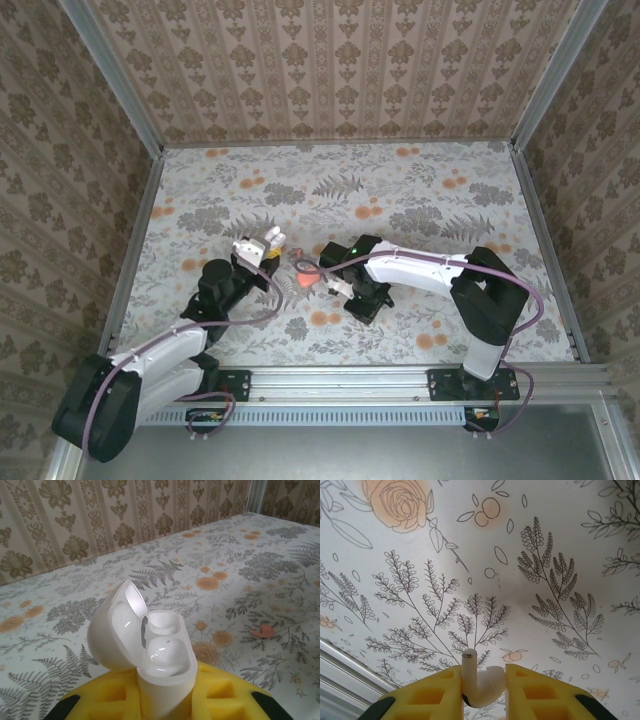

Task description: Insert wireless bluetooth earbuds into charging case

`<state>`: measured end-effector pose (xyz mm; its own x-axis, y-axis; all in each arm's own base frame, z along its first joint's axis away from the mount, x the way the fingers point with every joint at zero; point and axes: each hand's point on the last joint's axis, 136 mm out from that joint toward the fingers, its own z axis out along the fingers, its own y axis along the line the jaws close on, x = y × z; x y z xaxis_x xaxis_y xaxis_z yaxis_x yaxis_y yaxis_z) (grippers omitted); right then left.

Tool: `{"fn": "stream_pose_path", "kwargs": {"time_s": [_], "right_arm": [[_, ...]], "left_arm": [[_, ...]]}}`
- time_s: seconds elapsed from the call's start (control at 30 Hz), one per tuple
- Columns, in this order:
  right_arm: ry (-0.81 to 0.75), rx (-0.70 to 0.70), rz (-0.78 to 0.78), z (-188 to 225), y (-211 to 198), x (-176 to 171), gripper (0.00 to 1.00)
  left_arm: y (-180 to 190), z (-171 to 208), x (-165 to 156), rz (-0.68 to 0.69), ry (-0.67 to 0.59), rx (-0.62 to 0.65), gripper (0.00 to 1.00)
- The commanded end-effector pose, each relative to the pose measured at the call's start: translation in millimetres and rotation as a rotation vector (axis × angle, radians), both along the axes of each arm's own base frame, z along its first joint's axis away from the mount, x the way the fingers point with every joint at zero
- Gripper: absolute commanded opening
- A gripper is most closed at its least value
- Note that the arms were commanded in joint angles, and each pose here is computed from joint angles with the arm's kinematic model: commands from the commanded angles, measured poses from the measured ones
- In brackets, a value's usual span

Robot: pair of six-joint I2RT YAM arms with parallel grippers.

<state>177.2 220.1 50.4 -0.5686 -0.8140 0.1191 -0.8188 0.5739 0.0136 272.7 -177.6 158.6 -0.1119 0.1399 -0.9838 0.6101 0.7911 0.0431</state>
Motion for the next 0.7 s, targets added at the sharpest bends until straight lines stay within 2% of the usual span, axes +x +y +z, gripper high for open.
{"fn": "stream_pose_path", "kwargs": {"time_s": [0.0,0.57,0.67], "right_arm": [[0.022,-0.047,0.106,-5,-7,2,0.25],[0.087,-0.101,0.111,-34,-12,-4,0.28],[0.079,-0.104,0.103,-35,-13,-4,0.32]], "left_arm": [[9,-2,0,0.037,0.01,-0.015,0.08],[13,-1,0,0.049,0.01,-0.019,0.08],[13,-1,-1,0.046,0.011,-0.019,0.08]]}}
